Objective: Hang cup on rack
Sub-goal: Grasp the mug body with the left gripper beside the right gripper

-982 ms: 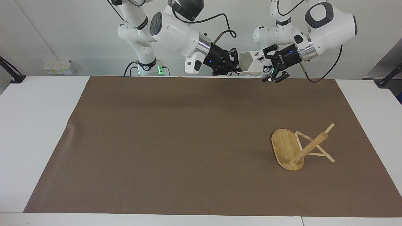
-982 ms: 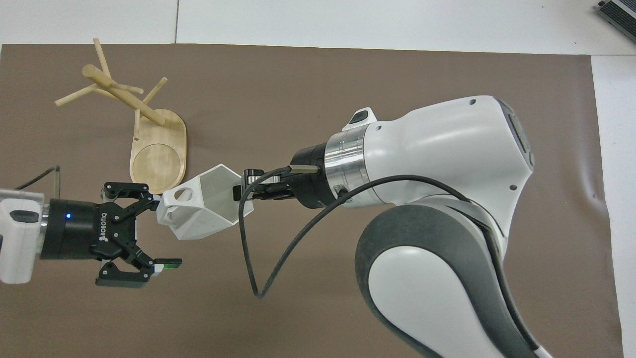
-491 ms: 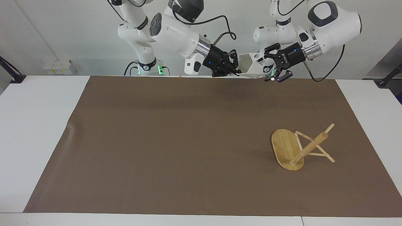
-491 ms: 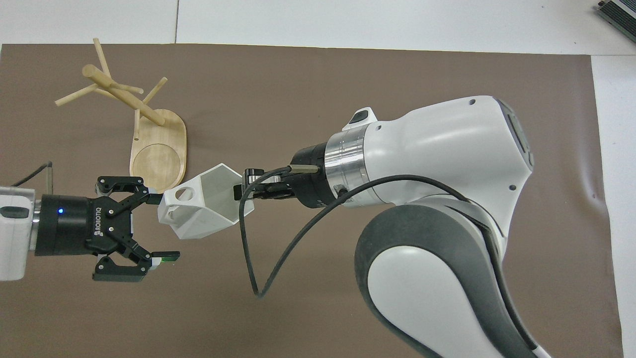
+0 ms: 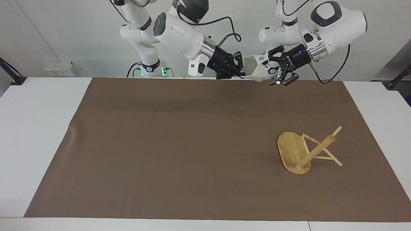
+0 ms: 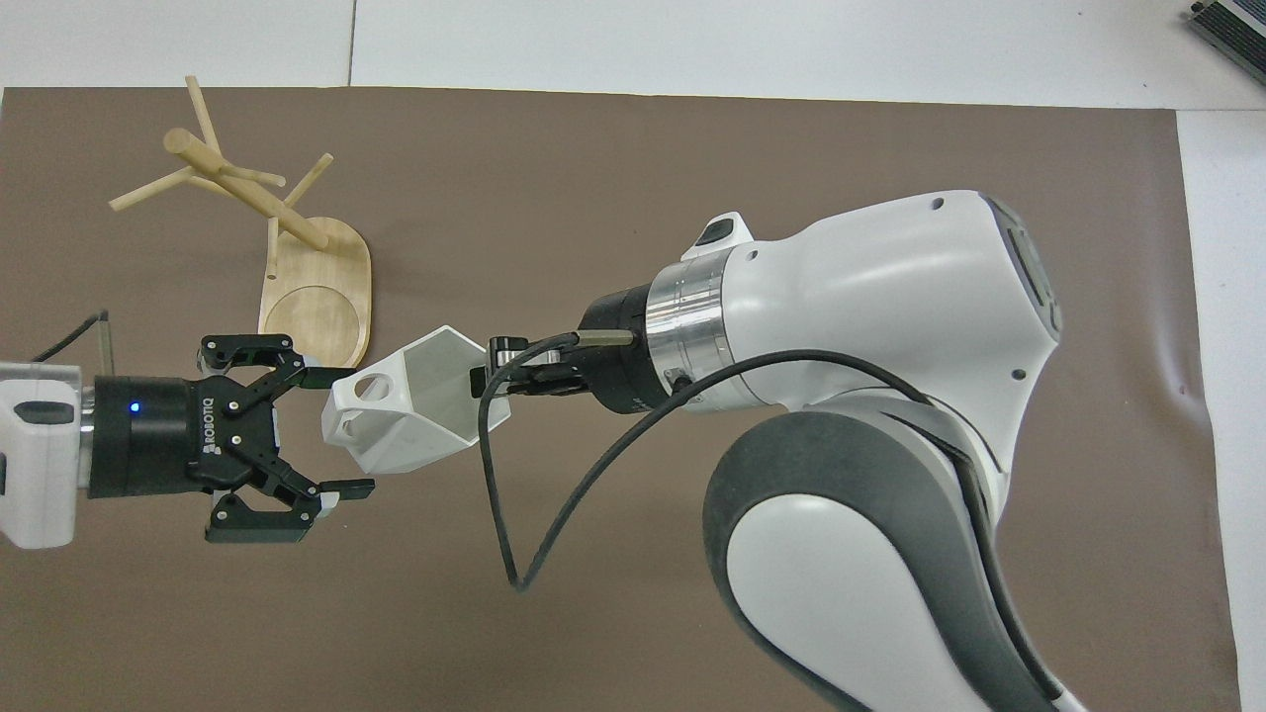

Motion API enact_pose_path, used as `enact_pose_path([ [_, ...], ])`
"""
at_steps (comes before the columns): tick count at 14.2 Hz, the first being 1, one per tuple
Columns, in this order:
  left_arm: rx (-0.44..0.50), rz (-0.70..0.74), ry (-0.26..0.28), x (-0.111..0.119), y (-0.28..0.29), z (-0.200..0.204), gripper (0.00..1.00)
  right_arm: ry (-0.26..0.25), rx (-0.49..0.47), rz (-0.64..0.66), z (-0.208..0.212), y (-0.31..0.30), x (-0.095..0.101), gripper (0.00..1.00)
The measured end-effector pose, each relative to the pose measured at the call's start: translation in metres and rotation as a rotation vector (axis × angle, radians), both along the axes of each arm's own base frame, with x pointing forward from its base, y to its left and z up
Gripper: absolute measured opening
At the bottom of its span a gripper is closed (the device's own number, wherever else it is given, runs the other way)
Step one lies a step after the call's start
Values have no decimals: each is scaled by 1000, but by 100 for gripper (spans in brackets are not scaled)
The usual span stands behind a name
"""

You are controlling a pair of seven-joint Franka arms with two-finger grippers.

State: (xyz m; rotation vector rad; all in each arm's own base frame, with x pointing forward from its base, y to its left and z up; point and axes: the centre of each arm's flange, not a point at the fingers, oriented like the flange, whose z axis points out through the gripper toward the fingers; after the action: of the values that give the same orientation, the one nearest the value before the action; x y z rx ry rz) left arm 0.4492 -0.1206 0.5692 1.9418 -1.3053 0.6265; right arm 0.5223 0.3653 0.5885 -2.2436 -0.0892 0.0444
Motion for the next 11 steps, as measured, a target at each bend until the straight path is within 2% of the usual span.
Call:
enact_pose_path([
  [8, -5, -21, -18, -3, -22, 3, 100, 7, -4, 1, -4, 0, 0, 5],
  [9, -5, -20, -18, -2, -22, 3, 92, 7, -4, 1, -4, 0, 0, 5],
  [10, -5, -20, -17, -2, -22, 2, 78, 7, -5, 0, -5, 0, 0, 5],
  [11, -5, -20, -17, -2, -22, 2, 69, 6, -6, -2, -5, -1, 0, 5],
])
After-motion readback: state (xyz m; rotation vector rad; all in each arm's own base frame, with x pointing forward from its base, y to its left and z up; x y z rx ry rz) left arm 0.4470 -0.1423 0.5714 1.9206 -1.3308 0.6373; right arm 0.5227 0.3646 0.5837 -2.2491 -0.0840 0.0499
